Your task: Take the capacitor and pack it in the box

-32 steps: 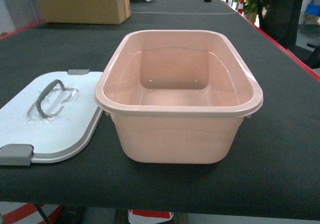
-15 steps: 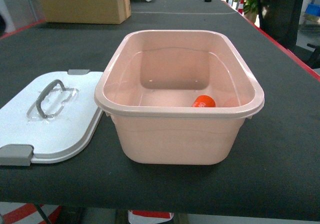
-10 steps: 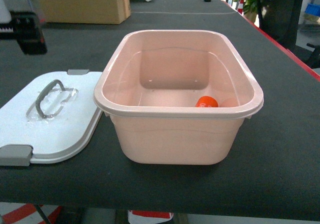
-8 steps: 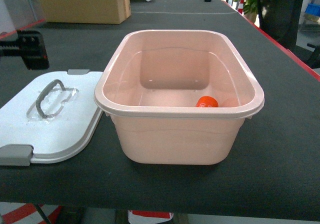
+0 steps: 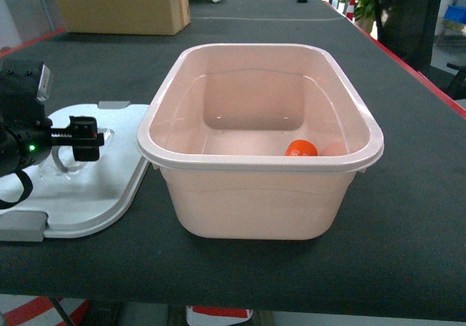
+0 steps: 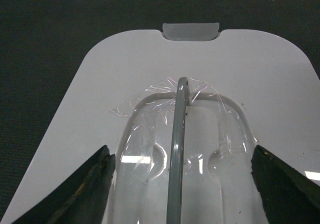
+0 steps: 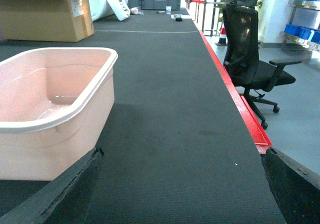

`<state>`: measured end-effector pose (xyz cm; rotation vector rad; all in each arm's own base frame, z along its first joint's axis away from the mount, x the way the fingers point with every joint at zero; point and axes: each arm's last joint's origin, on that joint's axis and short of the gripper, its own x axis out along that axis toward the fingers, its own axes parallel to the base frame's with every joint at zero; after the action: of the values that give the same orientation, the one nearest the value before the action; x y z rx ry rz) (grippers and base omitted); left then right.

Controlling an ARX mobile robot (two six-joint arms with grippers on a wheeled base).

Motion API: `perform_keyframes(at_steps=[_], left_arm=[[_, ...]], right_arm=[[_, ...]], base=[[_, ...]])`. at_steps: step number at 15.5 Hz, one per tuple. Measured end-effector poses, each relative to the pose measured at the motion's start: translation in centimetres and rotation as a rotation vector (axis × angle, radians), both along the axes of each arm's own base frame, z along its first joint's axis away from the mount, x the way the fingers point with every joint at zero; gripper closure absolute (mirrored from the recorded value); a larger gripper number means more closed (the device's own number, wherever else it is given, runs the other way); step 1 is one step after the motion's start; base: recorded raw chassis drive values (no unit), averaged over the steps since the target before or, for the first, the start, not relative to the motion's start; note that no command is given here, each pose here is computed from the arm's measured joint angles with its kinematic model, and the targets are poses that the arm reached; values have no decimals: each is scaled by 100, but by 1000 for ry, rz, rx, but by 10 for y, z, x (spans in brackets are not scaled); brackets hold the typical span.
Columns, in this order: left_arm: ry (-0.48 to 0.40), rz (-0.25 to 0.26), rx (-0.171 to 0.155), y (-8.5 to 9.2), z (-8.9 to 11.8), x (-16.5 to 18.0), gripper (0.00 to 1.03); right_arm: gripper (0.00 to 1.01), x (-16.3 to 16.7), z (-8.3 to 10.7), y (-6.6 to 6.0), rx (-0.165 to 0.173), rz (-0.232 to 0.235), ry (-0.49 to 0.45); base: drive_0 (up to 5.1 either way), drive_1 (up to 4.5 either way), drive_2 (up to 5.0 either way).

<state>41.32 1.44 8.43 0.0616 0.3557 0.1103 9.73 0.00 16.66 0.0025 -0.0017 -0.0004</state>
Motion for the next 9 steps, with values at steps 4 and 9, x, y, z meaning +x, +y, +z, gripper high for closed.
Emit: perform_keyframes(at_steps=[4, 9], left_arm=[[43, 1, -5, 3, -12, 0, 66], [44, 12, -7, 11, -10, 2, 101]], right_arm=[[3, 0, 0, 0, 0, 0, 0], [3, 0, 0, 0, 0, 0, 0]], base=[[0, 0, 0], [0, 0, 0]])
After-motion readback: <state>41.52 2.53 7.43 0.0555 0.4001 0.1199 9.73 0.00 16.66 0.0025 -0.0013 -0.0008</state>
